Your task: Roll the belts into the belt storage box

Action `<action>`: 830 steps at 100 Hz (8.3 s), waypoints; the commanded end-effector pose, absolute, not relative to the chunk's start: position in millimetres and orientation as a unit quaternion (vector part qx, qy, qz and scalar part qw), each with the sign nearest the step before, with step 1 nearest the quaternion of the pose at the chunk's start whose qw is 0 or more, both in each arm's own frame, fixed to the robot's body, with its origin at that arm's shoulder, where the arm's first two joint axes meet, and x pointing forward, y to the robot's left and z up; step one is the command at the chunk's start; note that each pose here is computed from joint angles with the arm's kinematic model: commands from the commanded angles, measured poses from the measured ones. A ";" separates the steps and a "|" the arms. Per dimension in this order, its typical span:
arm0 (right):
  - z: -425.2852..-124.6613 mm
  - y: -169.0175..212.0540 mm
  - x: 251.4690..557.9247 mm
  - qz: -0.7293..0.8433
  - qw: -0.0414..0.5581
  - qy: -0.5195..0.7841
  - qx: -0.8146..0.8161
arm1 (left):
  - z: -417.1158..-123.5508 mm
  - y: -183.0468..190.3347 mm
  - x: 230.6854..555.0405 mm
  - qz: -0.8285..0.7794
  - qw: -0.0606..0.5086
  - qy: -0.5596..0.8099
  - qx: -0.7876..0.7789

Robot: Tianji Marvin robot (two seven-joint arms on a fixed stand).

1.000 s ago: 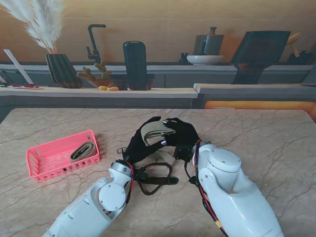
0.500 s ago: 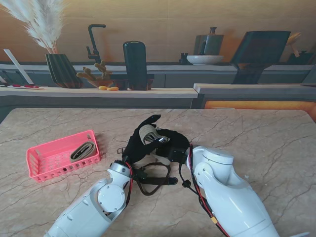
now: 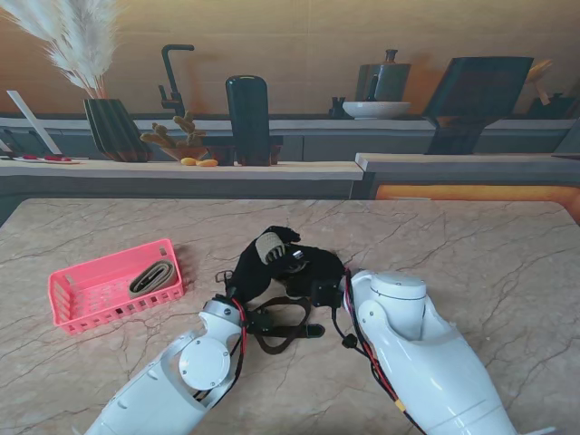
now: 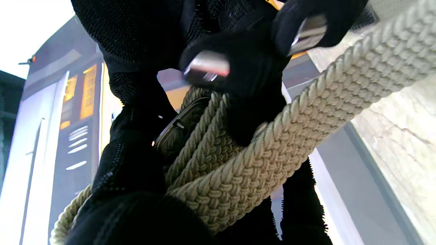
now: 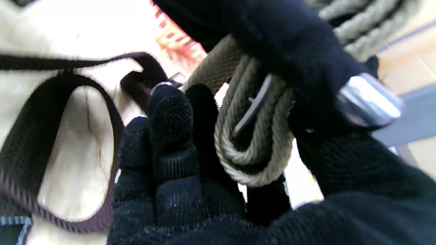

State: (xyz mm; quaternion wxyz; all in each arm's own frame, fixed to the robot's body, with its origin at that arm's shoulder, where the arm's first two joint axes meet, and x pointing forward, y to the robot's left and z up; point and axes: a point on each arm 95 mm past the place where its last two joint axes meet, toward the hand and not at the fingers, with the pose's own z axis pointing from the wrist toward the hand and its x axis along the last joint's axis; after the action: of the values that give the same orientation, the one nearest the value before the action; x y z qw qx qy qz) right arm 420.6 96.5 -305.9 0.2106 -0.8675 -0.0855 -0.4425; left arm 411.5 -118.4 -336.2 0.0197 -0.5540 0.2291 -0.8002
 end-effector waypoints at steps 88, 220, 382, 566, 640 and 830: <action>-284.1 54.5 405.1 -0.688 -0.150 -0.393 -0.592 | -329.6 -114.4 417.9 -0.784 0.039 0.216 -0.580; -272.7 109.5 431.2 -0.674 -0.225 -0.507 -0.488 | -341.0 -111.2 434.3 -0.790 0.154 0.348 -0.481; -238.8 79.9 407.1 -0.664 0.005 -0.152 -0.732 | -339.3 -105.8 433.0 -0.808 0.141 0.351 -0.451; -304.6 89.8 418.9 -0.414 0.218 -0.049 -0.882 | -333.9 -109.4 427.8 -0.831 0.120 0.315 -0.442; -305.4 115.9 409.6 -0.358 0.368 -0.020 -0.858 | -333.8 -113.0 424.9 -0.838 0.110 0.299 -0.444; -274.4 58.6 401.4 -0.685 -0.081 -0.340 -0.639 | -329.3 -111.0 421.9 -0.810 0.111 0.269 -0.508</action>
State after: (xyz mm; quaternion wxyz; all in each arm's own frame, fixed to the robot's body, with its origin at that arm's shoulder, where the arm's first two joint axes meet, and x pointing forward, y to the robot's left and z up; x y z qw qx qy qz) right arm 402.1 55.4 -275.7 -0.0915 -0.6386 -0.3441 -0.6822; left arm 420.9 -111.7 -328.7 0.1117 -0.5103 0.2664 -0.8100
